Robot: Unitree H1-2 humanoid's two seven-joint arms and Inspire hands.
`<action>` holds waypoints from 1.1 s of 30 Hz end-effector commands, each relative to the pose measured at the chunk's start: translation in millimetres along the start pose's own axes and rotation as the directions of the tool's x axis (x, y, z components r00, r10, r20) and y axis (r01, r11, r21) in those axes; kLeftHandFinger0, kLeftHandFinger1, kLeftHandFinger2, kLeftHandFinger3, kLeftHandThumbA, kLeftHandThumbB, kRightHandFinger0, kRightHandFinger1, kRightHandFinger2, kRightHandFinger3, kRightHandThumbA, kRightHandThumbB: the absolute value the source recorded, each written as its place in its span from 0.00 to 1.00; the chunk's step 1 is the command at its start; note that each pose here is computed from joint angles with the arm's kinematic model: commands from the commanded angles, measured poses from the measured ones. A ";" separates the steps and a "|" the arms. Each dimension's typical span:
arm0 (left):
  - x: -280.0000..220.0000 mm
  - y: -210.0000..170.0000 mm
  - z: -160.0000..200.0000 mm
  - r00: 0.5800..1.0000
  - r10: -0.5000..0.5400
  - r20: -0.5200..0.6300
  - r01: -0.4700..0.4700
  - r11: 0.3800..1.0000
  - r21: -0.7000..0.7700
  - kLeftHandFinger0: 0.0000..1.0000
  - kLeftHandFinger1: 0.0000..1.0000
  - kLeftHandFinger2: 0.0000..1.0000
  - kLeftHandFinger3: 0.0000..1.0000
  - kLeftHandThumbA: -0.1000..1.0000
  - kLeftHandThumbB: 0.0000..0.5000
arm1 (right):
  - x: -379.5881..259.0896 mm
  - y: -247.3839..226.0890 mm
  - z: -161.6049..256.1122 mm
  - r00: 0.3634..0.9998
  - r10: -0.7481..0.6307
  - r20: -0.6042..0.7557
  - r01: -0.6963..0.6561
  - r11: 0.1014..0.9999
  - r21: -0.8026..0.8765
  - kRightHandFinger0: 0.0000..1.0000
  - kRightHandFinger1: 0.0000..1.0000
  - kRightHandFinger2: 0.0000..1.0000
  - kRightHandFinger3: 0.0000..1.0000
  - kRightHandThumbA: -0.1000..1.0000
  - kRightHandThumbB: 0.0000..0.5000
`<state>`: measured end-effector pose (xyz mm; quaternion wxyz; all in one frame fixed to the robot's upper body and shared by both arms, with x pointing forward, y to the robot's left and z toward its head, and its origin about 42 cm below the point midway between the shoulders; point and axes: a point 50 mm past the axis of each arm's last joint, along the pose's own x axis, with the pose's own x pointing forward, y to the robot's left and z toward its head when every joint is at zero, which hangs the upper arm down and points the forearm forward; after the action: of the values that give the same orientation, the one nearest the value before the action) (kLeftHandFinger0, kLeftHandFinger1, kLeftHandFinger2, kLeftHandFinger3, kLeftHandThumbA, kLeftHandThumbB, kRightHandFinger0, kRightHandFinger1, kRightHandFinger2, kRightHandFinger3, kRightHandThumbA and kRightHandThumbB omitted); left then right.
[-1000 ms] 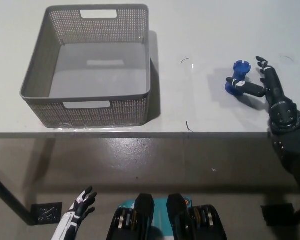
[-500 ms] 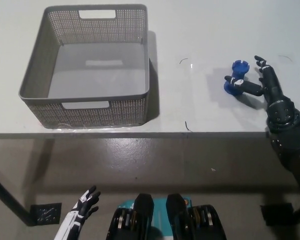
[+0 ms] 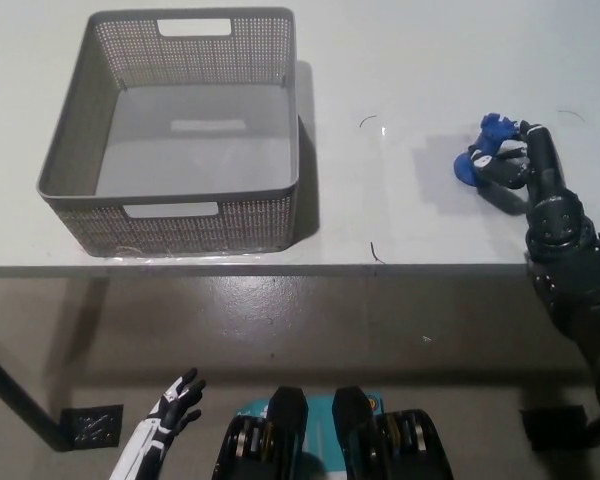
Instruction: Use the right hand to pick up a chess pieces and put it into a container on the left hand side
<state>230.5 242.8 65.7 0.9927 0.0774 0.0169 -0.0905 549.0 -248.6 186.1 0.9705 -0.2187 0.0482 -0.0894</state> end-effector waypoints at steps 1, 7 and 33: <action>2.6 3.2 6.7 0.999 -0.026 0.036 0.025 1.000 0.006 1.00 1.00 1.00 1.00 1.00 0.51 | 6.7 -7.7 24.0 0.994 -0.070 0.081 0.064 0.995 0.076 0.00 0.35 0.69 0.71 0.00 0.30; 5.3 2.7 7.6 0.999 -0.019 0.046 0.019 1.000 0.005 1.00 1.00 1.00 1.00 1.00 0.52 | 7.6 -12.8 25.0 0.992 -0.087 0.093 0.076 0.990 0.116 0.00 0.37 0.73 0.74 0.00 0.30; 3.3 1.0 7.6 0.999 -0.027 0.040 0.026 0.999 0.029 1.00 1.00 1.00 1.00 1.00 0.51 | -8.7 18.2 205.9 0.836 -0.080 0.542 -0.001 0.989 0.147 0.00 0.34 0.75 0.81 0.00 0.25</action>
<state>232.1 241.1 66.5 0.9919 0.0804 0.0152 -0.0967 568.0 -175.5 301.8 0.9686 -0.1719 -0.1694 -0.0592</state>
